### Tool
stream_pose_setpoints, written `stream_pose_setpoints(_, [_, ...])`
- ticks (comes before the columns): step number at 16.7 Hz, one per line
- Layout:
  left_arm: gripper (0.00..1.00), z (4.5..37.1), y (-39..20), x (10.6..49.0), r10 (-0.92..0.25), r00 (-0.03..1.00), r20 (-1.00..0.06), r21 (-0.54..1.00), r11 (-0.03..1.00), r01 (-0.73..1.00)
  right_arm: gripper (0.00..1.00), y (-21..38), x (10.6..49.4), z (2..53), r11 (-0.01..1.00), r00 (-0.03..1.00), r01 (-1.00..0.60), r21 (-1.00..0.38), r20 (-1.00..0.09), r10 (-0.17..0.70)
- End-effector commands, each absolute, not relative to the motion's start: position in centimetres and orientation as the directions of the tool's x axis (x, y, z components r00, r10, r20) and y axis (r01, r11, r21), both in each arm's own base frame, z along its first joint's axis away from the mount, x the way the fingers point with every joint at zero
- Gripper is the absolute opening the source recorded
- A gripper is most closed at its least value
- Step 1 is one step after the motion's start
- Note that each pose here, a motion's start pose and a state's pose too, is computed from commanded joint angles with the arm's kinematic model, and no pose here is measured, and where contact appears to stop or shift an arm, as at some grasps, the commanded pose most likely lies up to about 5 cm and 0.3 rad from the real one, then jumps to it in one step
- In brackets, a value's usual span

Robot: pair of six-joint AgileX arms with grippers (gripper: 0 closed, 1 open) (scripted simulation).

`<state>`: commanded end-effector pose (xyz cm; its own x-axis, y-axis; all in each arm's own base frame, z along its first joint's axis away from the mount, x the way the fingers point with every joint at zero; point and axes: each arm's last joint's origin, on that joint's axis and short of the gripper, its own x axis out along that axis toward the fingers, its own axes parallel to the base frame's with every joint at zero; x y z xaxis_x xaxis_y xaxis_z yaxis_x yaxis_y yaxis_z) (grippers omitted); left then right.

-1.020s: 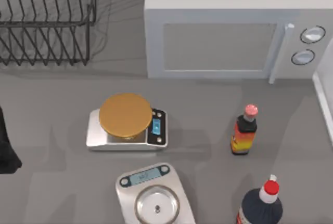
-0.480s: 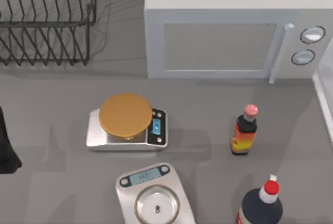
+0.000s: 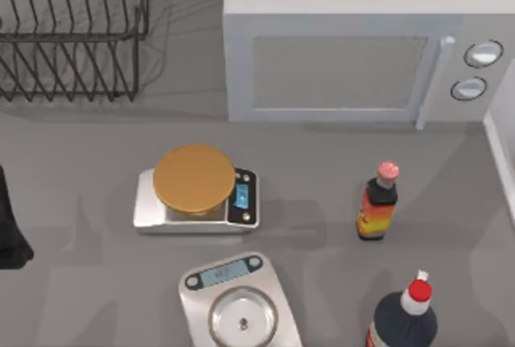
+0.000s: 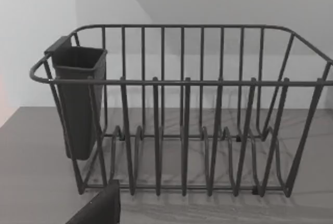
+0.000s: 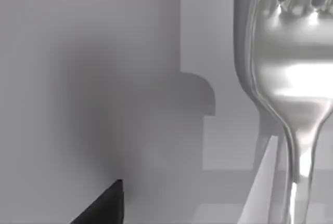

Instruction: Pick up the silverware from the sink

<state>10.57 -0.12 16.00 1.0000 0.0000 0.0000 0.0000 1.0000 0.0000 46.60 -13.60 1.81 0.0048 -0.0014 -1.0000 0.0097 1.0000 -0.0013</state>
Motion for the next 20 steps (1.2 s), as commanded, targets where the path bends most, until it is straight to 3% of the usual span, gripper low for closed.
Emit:
stream_pose_setpoints(5, [1.0,16.0,-0.12,10.57,0.0,1.0,0.0,0.0,1.0,0.0,1.0,-13.57,46.44,1.14,1.0,0.0,0.01,0.0,-1.0,0.0])
stream_pose_setpoints(18, [1.0,16.0,-0.12,10.57,0.0,1.0,0.0,0.0,1.0,0.0,0.02,-13.57,46.44,1.14,1.0,0.0,0.01,0.0,-1.0,0.0])
stream_pose_setpoints(20, [1.0,16.0,-0.12,10.57,0.0,1.0,0.0,0.0,1.0,0.0,0.0,-13.57,46.44,1.14,1.0,0.0,0.01,0.0,-1.0,0.0])
